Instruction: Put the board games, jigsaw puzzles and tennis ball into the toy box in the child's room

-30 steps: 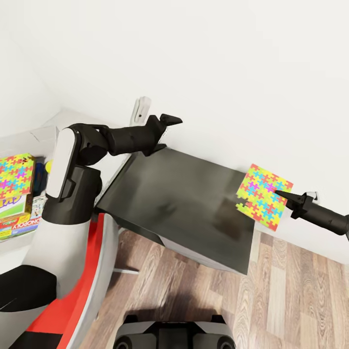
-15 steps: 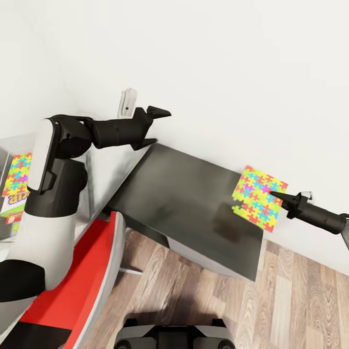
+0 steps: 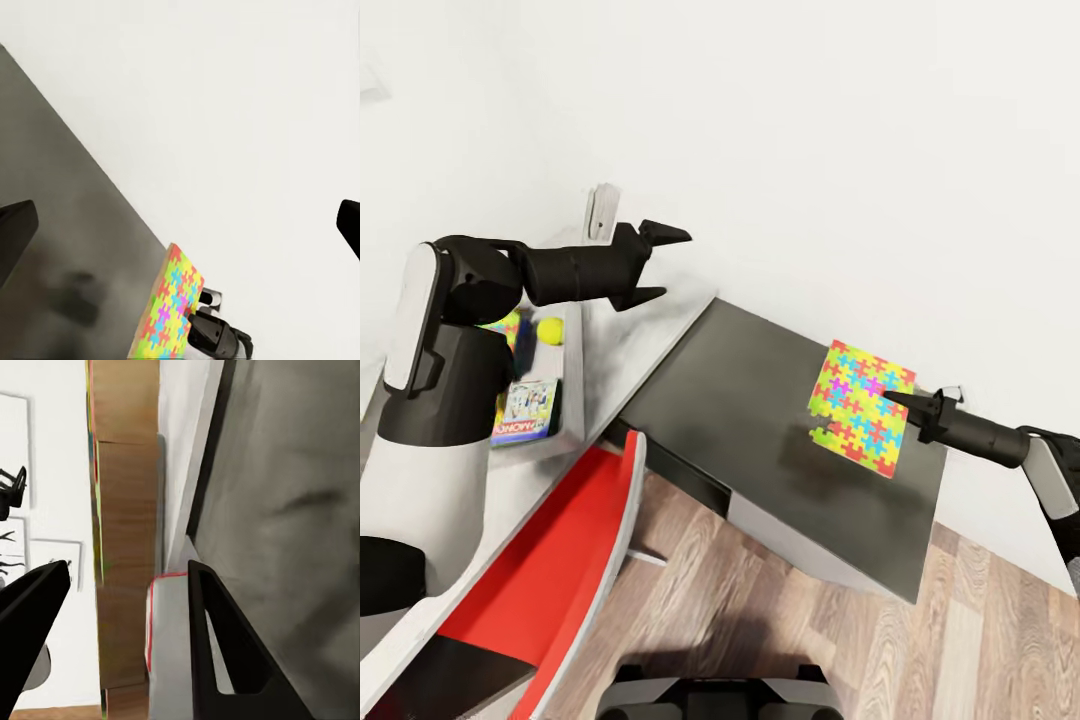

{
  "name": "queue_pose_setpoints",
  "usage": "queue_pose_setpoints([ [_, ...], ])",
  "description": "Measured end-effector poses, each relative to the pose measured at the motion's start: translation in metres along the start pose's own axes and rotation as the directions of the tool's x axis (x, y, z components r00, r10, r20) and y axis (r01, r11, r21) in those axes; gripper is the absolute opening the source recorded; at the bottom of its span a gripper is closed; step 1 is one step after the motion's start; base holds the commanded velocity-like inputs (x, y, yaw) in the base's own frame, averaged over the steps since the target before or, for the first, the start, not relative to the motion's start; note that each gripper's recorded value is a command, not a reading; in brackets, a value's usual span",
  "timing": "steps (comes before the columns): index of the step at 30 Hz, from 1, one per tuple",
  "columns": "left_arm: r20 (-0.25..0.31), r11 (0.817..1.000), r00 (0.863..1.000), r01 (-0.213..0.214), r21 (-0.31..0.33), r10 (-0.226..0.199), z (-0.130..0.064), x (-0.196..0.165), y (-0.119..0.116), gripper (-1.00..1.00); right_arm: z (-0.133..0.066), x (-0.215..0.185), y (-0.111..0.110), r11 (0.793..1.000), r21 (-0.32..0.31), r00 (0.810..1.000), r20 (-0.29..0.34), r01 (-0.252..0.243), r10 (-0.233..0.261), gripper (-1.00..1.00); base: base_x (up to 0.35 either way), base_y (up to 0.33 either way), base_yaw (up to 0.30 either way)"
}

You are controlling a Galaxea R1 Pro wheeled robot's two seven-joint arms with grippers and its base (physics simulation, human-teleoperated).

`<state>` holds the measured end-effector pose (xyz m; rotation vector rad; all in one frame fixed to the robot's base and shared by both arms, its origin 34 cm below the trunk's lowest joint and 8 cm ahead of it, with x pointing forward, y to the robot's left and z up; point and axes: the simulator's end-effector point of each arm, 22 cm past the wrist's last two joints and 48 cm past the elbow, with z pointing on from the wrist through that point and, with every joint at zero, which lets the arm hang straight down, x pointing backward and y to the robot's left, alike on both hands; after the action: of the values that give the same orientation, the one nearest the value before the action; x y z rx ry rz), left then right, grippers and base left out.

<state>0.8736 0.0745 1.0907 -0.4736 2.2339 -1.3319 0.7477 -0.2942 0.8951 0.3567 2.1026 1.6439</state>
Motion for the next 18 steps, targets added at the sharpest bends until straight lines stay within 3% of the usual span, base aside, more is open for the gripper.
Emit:
queue_pose_setpoints([
  [11, 0.02, 1.0, 1.0, -0.016, -0.011, 0.016, -0.015, -0.013, -0.001, 1.0, 0.023, -0.027, 0.037, 0.996, -0.048, 0.997, -0.003, 0.075, -0.075, -1.0, 0.0, 0.0, 0.215],
  [18, 0.035, 0.999, 0.999, -0.035, -0.002, 0.035, -0.021, -0.02, -0.013, 1.0, 0.039, -0.057, 0.062, 0.989, -0.036, 0.99, 0.0, 0.144, -0.144, -1.0, 0.0, 0.0, 0.221],
])
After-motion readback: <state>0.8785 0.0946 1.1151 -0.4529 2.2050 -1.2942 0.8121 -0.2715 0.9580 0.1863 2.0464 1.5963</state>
